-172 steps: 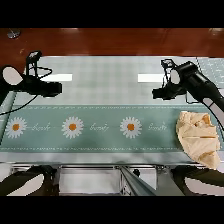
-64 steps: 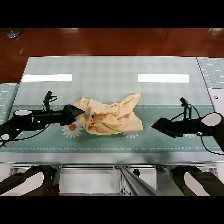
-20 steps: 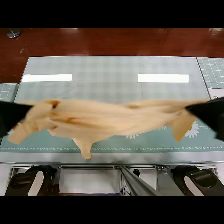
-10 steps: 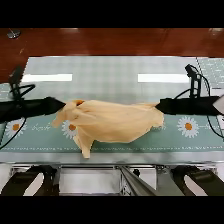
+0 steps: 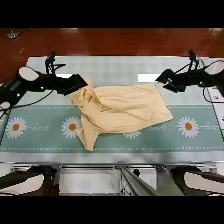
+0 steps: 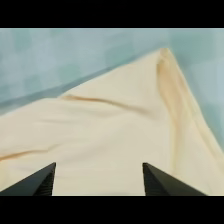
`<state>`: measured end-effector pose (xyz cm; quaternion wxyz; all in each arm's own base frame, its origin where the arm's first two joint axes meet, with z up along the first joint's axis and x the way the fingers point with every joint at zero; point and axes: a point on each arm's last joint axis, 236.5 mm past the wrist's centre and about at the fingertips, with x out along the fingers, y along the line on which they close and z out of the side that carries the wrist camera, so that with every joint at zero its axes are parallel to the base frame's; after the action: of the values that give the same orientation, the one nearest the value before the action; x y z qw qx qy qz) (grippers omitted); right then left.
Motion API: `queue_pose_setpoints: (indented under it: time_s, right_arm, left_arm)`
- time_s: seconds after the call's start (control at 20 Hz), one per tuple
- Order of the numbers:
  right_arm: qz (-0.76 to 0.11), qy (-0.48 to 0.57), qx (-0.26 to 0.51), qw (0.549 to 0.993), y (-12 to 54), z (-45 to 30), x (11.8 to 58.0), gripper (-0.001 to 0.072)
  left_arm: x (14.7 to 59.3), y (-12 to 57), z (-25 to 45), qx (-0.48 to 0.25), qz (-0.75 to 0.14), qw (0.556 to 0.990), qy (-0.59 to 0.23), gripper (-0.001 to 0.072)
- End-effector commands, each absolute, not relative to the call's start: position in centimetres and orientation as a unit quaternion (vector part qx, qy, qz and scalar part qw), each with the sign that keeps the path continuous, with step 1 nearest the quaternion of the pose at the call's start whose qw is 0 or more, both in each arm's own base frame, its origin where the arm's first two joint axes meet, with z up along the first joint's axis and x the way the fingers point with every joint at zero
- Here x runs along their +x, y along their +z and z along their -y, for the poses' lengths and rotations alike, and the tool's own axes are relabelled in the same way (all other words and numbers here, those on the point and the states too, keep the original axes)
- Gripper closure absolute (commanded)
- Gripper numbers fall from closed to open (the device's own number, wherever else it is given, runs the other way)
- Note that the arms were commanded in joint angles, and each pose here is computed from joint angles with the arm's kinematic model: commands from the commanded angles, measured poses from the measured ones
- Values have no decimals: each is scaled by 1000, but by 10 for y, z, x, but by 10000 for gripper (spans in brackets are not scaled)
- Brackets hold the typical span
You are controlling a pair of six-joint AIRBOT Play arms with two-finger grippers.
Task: Fold the shirts.
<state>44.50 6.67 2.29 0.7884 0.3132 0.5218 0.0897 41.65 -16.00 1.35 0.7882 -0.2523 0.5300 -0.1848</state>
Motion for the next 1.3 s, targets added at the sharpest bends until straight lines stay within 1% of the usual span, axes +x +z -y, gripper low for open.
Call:
queue_pose_setpoints:
  time_s: [0.0, 0.1, 0.2, 0.25, 0.3, 0.35, 0.45, 0.5, 0.55, 0.65, 0.85, 0.9, 0.95, 1.0, 1.15, 1.25]
  right_arm:
    - [-550, 117, 286, 776, 52, -21, 432, 87]
    - [-567, 88, 244, 782, 60, 31, 397, 88]
    - [-583, 8, 235, 778, 46, 83, 356, 88]
    - [-582, -34, 261, 769, 30, 99, 335, 89]
    - [-576, -60, 298, 759, 13, 101, 318, 89]
    - [-568, -66, 333, 750, -2, 93, 305, 94]
    - [-554, -44, 374, 743, -28, 61, 286, 94]
    - [-549, -26, 392, 738, -35, 43, 279, 94]
    - [-547, -7, 407, 731, -39, 28, 273, 94]
    - [-559, 7, 414, 718, -50, 14, 261, 93]
    - [-574, 0, 412, 708, -58, 13, 251, 93]
    - [-581, -8, 406, 705, -61, 16, 247, 94]
    - [-588, -16, 400, 702, -64, 19, 243, 94]
    - [-593, -20, 399, 699, -66, 20, 241, 94]
    - [-601, -18, 410, 686, -74, 18, 241, 94]
    - [-618, -6, 403, 675, -85, 7, 243, 94]
  left_arm:
    - [399, 6, 105, -192, -609, 751, -169, 4]
    - [378, 6, 60, -207, -633, 734, -134, 5]
    - [341, -8, 40, -240, -653, 709, -110, 6]
    - [319, -21, 46, -259, -661, 695, -113, 7]
    - [299, -32, 67, -297, -658, 679, -133, 7]
    - [285, -37, 95, -337, -644, 665, -173, 7]
    - [269, -41, 139, -414, -607, 642, -221, 7]
    - [261, -51, 152, -428, -605, 633, -222, 7]
    - [252, -63, 159, -422, -616, 629, -216, 8]
    - [239, -79, 176, -395, -633, 630, -216, 7]
    - [239, -86, 209, -356, -627, 653, -230, 11]
    - [238, -87, 214, -346, -627, 658, -233, 38]
    - [237, -87, 216, -341, -626, 659, -239, 264]
    - [238, -86, 215, -341, -625, 659, -241, 686]
    - [244, -73, 215, -338, -618, 659, -265, 688]
    - [249, -66, 215, -339, -612, 661, -272, 688]
